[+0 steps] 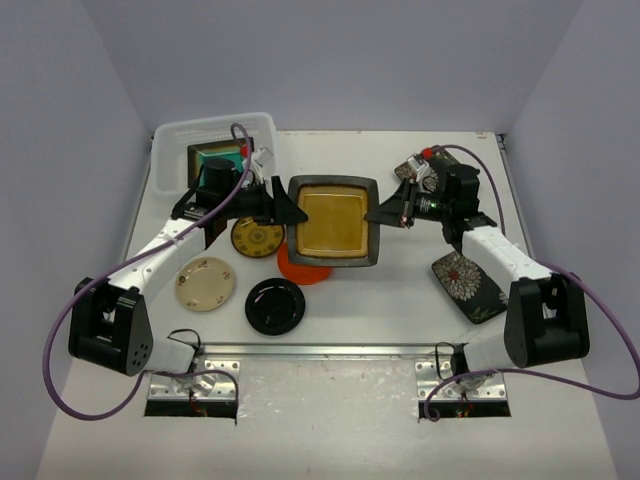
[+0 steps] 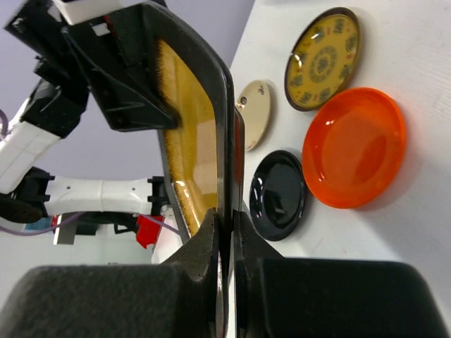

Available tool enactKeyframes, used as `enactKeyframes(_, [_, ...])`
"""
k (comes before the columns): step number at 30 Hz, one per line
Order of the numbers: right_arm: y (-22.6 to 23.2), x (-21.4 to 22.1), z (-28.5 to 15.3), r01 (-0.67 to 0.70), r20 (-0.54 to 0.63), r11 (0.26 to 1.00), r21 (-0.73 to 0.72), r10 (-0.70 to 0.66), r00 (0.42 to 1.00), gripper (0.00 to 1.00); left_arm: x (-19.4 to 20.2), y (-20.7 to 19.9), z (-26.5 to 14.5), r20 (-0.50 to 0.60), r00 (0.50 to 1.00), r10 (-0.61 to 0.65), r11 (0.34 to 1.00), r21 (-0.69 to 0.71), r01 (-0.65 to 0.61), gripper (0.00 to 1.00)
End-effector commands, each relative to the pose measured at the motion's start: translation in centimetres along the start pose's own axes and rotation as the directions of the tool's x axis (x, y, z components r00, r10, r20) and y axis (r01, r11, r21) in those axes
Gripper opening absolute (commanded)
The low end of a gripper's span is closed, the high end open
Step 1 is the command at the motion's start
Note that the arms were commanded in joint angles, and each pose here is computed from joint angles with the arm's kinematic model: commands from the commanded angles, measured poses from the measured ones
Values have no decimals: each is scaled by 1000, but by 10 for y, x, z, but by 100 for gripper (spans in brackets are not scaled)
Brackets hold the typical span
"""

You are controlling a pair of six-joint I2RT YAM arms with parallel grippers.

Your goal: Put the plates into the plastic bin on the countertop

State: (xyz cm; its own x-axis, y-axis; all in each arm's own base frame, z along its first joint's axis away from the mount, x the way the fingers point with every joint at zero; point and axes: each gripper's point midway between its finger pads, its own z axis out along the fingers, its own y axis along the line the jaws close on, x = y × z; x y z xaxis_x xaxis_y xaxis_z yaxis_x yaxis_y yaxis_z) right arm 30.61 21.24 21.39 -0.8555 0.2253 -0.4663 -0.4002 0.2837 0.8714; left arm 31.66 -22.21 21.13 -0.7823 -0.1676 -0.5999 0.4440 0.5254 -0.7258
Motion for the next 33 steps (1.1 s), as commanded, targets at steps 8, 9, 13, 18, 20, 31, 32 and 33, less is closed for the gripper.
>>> enactKeyframes(8, [38, -15, -1, 81, -1, 984, -156, -82, 997, 55, -65, -47, -29, 254, 967, 30, 992, 111, -60, 0])
enactKeyframes(9, [33, -16, -1, 69, 0, 988, -139, -70, 998, 75, -74, -49, -36, 283, 959, 7, 992, 121, -43, 0])
enactKeyframes(13, [4, -24, -2, 35, 18, 999, 3, -35, 999, 99, -117, -55, -63, 384, 923, -30, 993, 113, -15, 0])
enactKeyframes(18, [-39, -37, -17, 46, 83, 948, 314, -75, 994, 99, -195, -13, -121, 545, 838, 21, 984, -158, 78, 0])
enactKeyframes(20, [-49, -34, -28, 64, 82, 913, 403, -106, 991, 99, -207, 48, -129, 545, 838, 12, 909, -355, 217, 0])
enactKeyframes(31, [-35, -1, -69, 169, 61, 832, 528, -235, 970, 99, -307, 170, -159, 418, 903, 98, 856, -497, 138, 0])
enactKeyframes(32, [-35, -1, -73, 172, 66, 821, 544, -246, 967, 99, -308, 178, -163, 416, 903, 103, 857, -499, 132, 0])
enactKeyframes(33, [-30, 0, -77, 190, 70, 813, 550, -272, 960, 99, -308, 187, -164, 416, 904, 101, 861, -492, 130, 0])
